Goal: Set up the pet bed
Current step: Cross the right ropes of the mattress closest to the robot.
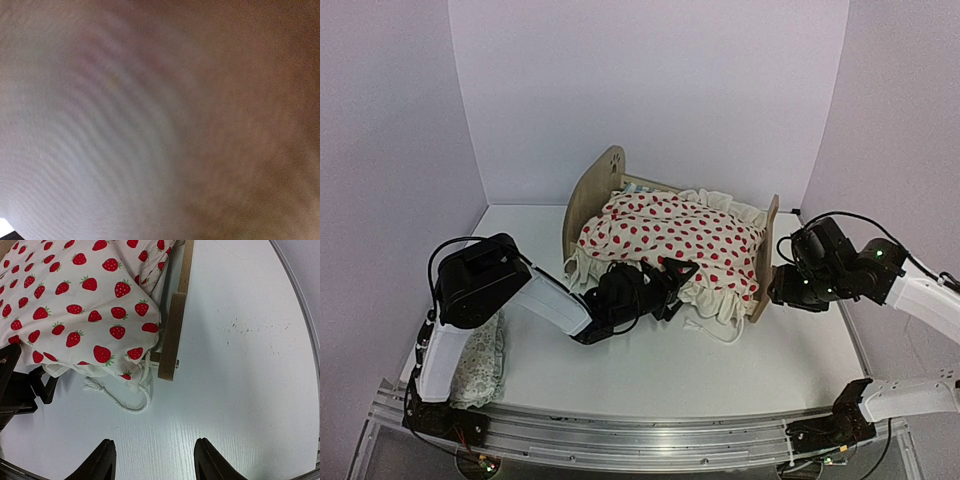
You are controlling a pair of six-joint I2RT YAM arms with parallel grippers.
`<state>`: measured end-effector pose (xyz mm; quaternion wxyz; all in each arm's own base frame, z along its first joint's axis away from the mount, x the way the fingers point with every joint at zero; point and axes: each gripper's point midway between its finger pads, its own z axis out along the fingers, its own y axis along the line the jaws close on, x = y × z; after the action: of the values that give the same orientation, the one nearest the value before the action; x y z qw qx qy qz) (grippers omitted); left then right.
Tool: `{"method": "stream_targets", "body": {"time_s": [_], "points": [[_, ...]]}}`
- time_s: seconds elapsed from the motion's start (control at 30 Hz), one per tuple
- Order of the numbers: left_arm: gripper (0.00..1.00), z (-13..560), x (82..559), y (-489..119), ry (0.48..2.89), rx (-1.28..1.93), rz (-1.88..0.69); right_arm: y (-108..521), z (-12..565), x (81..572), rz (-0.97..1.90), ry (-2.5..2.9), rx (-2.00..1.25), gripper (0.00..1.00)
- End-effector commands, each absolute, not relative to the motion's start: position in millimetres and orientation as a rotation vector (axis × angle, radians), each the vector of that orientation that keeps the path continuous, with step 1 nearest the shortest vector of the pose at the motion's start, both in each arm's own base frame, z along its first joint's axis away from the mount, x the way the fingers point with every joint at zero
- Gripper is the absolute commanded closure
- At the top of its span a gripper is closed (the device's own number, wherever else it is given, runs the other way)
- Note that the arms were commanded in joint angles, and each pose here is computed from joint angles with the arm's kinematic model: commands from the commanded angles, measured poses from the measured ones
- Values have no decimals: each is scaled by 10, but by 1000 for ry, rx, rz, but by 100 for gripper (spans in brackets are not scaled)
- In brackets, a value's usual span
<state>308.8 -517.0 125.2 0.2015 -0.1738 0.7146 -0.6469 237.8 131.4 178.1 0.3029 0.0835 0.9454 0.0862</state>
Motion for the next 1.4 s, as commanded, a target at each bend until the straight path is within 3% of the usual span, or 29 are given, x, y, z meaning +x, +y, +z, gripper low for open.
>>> {"method": "stream_targets", "body": {"time_s": [0.0, 0.27, 0.77, 0.97, 1.13, 1.37], "points": [[2, 1393, 3088, -5131, 1979, -455, -1796, 1231, 1719, 2336, 209, 2501, 289, 45], [0, 1596, 2818, -5400, 1955, -310, -1887, 1246, 1712, 2348, 205, 2507, 284, 45], [0, 792, 2910, -5564, 2125, -568, -1815, 1122, 1728, 2235, 226, 2473, 327, 45], [0, 721, 2969, -5614, 2124, -621, -1809, 1052, 1706, 2174, 211, 2474, 336, 45], [0, 585, 2867, -5512, 2278, -680, -1572, 1017, 1707, 2153, 200, 2472, 340, 45], [1, 466, 2956, -5475, 2269, -767, -1501, 990, 1704, 2219, 143, 2462, 335, 44]]}}
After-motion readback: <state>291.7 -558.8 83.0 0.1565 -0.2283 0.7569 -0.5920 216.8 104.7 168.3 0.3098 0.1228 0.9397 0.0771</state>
